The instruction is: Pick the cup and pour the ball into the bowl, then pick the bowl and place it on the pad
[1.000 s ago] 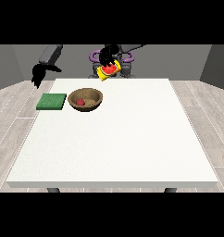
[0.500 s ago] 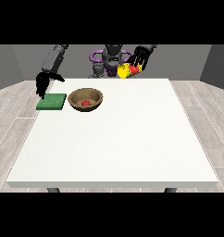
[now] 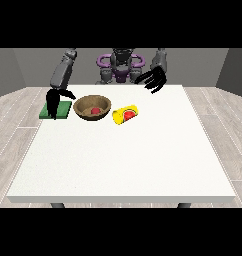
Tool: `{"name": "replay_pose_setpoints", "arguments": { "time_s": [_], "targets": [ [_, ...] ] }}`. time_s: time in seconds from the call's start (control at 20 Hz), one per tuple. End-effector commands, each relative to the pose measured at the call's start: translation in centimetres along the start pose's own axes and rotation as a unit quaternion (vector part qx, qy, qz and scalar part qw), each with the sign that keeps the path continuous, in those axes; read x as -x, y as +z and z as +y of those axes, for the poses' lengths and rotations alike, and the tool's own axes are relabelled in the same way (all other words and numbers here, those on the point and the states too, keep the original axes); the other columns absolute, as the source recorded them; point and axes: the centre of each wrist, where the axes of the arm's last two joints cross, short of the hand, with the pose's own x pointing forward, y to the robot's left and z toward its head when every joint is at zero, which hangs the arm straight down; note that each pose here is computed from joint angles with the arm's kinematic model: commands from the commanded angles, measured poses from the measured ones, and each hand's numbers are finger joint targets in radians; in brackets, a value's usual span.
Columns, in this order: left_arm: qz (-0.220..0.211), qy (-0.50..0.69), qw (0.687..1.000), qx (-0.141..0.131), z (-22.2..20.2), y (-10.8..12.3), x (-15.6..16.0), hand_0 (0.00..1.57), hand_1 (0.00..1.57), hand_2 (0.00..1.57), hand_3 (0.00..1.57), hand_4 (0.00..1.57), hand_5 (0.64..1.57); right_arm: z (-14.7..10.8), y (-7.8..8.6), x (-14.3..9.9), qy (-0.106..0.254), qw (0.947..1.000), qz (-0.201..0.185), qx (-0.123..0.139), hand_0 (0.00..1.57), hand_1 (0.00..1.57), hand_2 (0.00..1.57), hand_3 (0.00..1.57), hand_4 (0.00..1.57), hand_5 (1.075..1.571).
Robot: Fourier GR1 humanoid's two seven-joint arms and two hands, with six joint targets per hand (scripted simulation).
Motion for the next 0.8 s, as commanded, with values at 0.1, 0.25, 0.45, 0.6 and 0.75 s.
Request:
{"name": "replay_pose_setpoints", "arguments": {
  "time_s": [0.1,0.25,0.45,0.6,0.75],
  "targets": [
    [0.034,0.116,0.993,-0.014,0.1,3.1,4.4,0.00,0.00,0.00,0.00,0.00,1.518,3.6,0.5,2.7,-0.006,0.9992,0.022,-0.031,0.00,0.00,0.00,0.00,0.29,1.553],
    [0.058,0.114,0.992,-0.005,-0.3,3.8,5.6,0.00,0.00,0.00,0.00,0.00,1.519,4.6,0.5,3.3,0.006,0.9977,0.045,-0.050,0.00,0.00,0.00,0.00,0.11,1.541],
    [0.061,0.127,0.990,-0.005,-0.7,4.2,5.7,0.00,0.00,0.00,0.00,0.00,1.531,6.7,0.8,5.0,0.014,0.9965,0.064,-0.051,0.00,0.00,0.00,0.00,0.00,1.544],
    [0.070,0.118,0.991,0.000,1.3,3.4,5.9,0.00,0.00,0.00,0.00,0.00,1.537,3.9,2.9,6.2,-0.008,0.9964,0.070,-0.046,0.00,0.00,0.00,0.00,0.09,1.540],
    [0.030,0.114,0.993,0.001,0.6,2.6,4.1,0.00,0.00,0.00,0.00,0.00,1.549,6.8,1.1,6.1,-0.012,0.9981,0.054,-0.028,0.00,0.00,0.00,0.00,0.25,1.550]
  ]
}}
